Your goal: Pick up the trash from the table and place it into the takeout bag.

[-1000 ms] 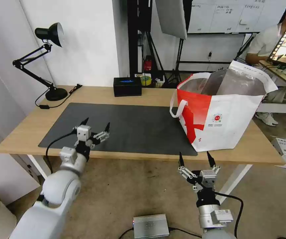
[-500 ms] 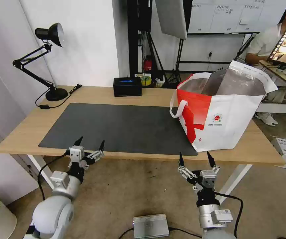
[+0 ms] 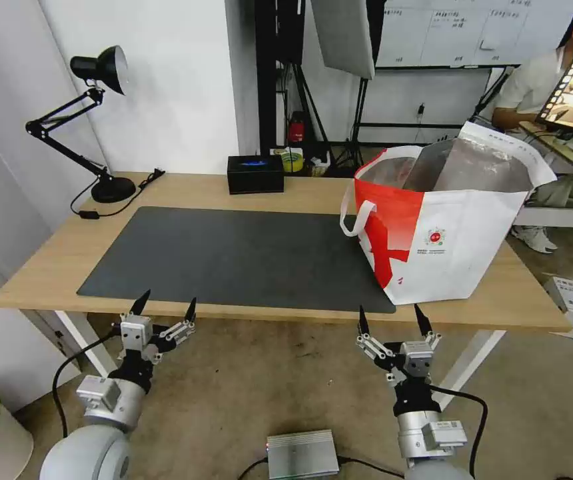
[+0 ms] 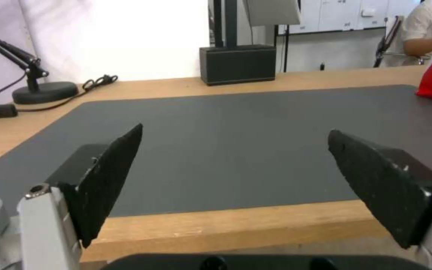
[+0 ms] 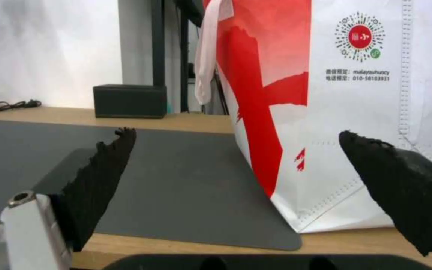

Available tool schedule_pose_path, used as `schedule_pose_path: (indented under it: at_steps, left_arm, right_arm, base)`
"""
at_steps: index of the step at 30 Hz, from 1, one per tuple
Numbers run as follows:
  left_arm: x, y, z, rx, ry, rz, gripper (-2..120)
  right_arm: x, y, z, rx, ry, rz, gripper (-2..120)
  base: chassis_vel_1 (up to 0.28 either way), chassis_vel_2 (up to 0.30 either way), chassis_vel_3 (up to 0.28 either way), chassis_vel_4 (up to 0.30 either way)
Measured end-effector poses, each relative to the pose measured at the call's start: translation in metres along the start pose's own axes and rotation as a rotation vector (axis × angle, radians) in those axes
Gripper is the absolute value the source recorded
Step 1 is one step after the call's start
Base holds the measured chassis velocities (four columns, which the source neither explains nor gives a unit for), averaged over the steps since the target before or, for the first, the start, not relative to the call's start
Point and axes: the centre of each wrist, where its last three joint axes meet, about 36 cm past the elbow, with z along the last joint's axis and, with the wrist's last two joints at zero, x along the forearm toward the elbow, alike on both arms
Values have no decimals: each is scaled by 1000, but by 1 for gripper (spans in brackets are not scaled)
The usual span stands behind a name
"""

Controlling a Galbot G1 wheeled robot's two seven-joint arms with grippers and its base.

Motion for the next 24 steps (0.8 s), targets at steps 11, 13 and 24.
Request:
schedule_pose_path:
  at_steps: [11,13,24]
  left_arm:
    - [0,0,1,0,-6,2,100]
    - [-1,0,2,0,-6,3,100]
    - [-1,0,2,0,-7,4,100]
  right_arm:
    - [0,0,0,0,0,0,100]
    - [0,0,0,0,0,0,100]
    - [0,0,0,0,0,0,100]
  base:
    - [0,0,0,0]
    - [0,0,0,0]
    - [0,0,0,0]
